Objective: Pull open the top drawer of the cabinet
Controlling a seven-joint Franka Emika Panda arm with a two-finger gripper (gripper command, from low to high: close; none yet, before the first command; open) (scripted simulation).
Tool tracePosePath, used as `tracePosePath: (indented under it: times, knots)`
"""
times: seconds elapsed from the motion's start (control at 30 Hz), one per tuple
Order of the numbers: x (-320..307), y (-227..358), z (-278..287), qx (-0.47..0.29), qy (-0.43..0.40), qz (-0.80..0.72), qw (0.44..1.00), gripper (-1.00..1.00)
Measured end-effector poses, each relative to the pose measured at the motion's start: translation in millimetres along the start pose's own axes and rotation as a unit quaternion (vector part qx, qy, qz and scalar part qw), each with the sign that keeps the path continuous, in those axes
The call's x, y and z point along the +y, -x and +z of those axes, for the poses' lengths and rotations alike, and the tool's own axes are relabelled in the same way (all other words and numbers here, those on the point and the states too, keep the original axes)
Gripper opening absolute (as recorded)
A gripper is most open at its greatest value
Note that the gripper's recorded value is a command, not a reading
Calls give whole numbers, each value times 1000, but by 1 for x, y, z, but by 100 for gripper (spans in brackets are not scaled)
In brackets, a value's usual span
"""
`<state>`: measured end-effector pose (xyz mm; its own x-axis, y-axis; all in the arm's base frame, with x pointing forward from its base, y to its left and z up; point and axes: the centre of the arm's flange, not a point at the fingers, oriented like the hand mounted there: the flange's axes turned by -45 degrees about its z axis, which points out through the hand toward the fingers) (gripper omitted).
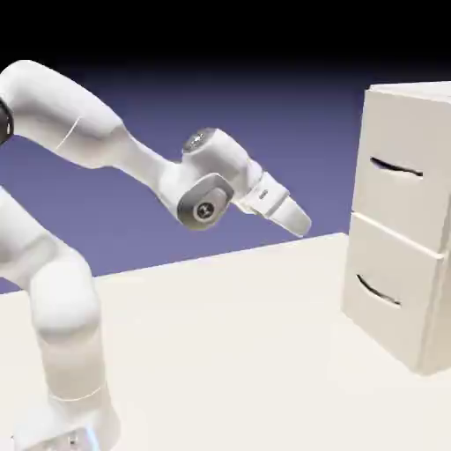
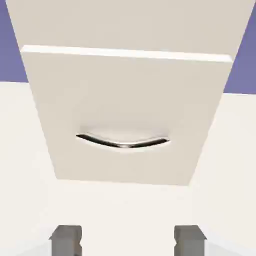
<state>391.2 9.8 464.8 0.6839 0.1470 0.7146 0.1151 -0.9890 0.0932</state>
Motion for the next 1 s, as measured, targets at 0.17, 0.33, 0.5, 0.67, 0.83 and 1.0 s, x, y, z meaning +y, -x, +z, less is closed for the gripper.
tracePosePath:
  times: [0.17, 0.33, 0.5, 0.67, 0.83, 1.0]
  knots:
    - [-15, -25, -13, 20, -10, -194, 981, 0]
    - [-26, -45, -25, 41, -5, -376, 926, 0]
    - [-32, -61, -34, 57, 12, -542, 838, 0]
    - [-34, -74, -40, 66, 41, -685, 724, 0]
    - [-32, -85, -40, 64, 77, -802, 588, 0]
    - [-27, -94, -36, 49, 116, -891, 437, 0]
